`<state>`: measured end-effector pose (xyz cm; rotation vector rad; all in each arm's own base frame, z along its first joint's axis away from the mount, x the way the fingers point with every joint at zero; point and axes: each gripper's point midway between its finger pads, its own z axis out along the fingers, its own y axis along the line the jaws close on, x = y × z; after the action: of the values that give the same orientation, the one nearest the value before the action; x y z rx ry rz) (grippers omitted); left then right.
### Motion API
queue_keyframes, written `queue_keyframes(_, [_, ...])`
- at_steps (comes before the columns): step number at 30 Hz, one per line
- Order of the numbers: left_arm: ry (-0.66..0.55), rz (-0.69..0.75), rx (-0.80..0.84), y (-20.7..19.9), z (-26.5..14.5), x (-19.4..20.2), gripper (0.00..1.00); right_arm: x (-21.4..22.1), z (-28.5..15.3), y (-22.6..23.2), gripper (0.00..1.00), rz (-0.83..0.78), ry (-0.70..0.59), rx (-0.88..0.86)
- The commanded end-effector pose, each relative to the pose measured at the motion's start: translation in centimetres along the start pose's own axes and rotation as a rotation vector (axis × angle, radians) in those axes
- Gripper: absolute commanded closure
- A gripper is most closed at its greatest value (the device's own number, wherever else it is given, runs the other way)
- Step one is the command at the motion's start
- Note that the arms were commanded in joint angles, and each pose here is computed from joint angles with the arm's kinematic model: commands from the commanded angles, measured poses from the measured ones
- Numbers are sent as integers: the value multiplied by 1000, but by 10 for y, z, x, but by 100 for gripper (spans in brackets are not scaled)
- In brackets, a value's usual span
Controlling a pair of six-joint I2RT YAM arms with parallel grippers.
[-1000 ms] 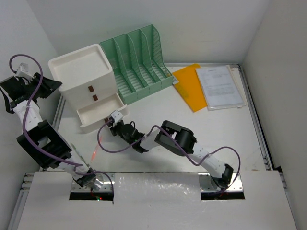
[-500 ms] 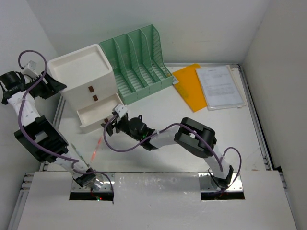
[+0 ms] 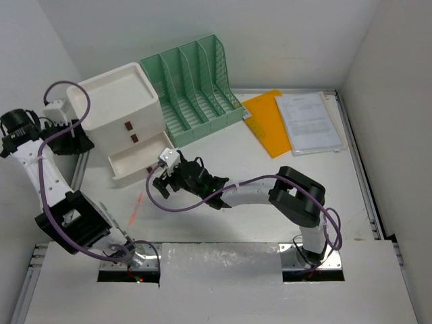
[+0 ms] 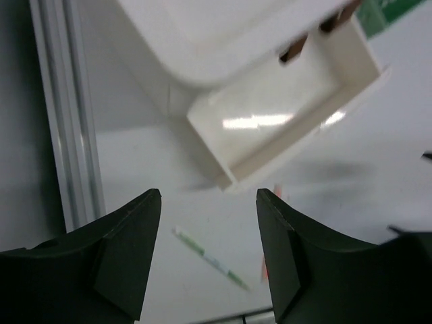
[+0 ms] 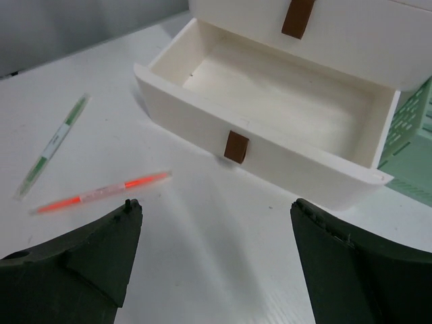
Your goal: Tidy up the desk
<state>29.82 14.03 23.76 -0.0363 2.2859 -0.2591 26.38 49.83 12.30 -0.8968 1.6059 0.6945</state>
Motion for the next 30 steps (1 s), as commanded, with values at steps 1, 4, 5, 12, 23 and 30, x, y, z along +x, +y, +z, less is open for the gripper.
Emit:
queue_keyframes(1, [169,38,-13,5,-14,65,44,-15,-19,0,12,-30,-5,12])
queue_keyframes(4, [201,4,3,3,-15,96,44,-14,-20,-4,11,-39,2,39])
queue_keyframes(5, [205,-3,6,2,-17,101,44,-12,-20,-3,11,-40,10,38])
queue_keyframes(12, [352,-41,6,2,0,186,44,-6,-23,-3,11,-47,26,58])
queue_keyframes(23, [369,134,-57,21,10,212,44,17,-31,-6,10,-80,74,72])
queue_keyframes(30, [451,469,-105,50,0,217,46,28,-36,-5,9,-119,110,51])
